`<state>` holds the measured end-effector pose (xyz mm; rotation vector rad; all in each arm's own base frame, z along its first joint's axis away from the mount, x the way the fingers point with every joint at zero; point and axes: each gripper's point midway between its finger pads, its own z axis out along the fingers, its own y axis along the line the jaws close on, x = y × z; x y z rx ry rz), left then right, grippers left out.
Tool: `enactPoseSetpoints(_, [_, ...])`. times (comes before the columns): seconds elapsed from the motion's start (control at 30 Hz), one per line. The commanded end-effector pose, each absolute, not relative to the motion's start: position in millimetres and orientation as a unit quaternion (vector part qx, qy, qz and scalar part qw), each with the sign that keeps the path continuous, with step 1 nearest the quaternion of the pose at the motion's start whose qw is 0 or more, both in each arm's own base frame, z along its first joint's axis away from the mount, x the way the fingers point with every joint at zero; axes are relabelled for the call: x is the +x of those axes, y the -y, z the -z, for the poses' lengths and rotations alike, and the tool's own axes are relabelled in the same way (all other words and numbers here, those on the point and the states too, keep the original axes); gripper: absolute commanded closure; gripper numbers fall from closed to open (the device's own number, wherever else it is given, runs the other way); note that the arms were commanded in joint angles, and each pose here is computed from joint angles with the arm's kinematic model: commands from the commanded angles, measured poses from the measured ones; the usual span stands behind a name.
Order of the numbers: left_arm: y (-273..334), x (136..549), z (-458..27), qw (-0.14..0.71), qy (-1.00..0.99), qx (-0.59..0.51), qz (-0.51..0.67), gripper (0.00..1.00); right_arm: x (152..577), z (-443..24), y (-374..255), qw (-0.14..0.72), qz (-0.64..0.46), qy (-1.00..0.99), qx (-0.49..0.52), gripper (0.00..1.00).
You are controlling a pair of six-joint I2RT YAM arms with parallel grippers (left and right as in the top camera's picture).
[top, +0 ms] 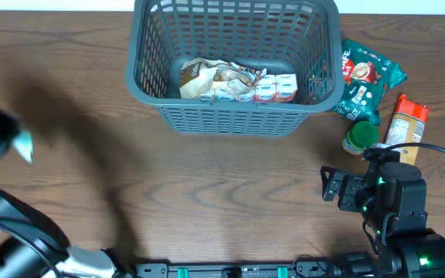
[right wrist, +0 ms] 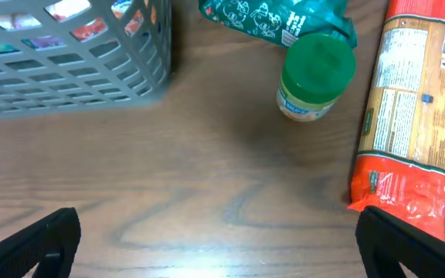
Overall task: Pack container
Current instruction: 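Lift the green item with the left gripper and drop it into the basket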
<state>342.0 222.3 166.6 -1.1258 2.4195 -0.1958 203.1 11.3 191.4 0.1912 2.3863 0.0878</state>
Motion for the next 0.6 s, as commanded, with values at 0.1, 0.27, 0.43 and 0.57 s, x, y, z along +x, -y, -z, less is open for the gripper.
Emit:
enactPoseSetpoints(0.1, [-126.8,403.9,-324.0,0.374,-0.905,-0.191,0.073,0.94,204.7,-197.0,-9.1,0.372,-0.035,-0.924,0.086,0.01])
enactPoseSetpoints(0.27, [-17.2,423.9,-400.9,0.458,-0.885,0.038,0.067,0.94,204.8,-197.1,-9.2,0.372,-0.035,-0.924,0.086,0.01])
enactPoseSetpoints(0.43, [91.7,418.4,-413.9,0.481,-0.816,0.319,0.029,0.94,206.9,-199.1,-9.4,0.377,-0.036,-0.921,0.086,0.01])
enactPoseSetpoints(0.57, [155.8,411.6,-402.9,0.474,-0.736,0.484,0.002,0.94,208.7,-200.9,-9.6,0.382,-0.037,-0.919,0.086,0.01])
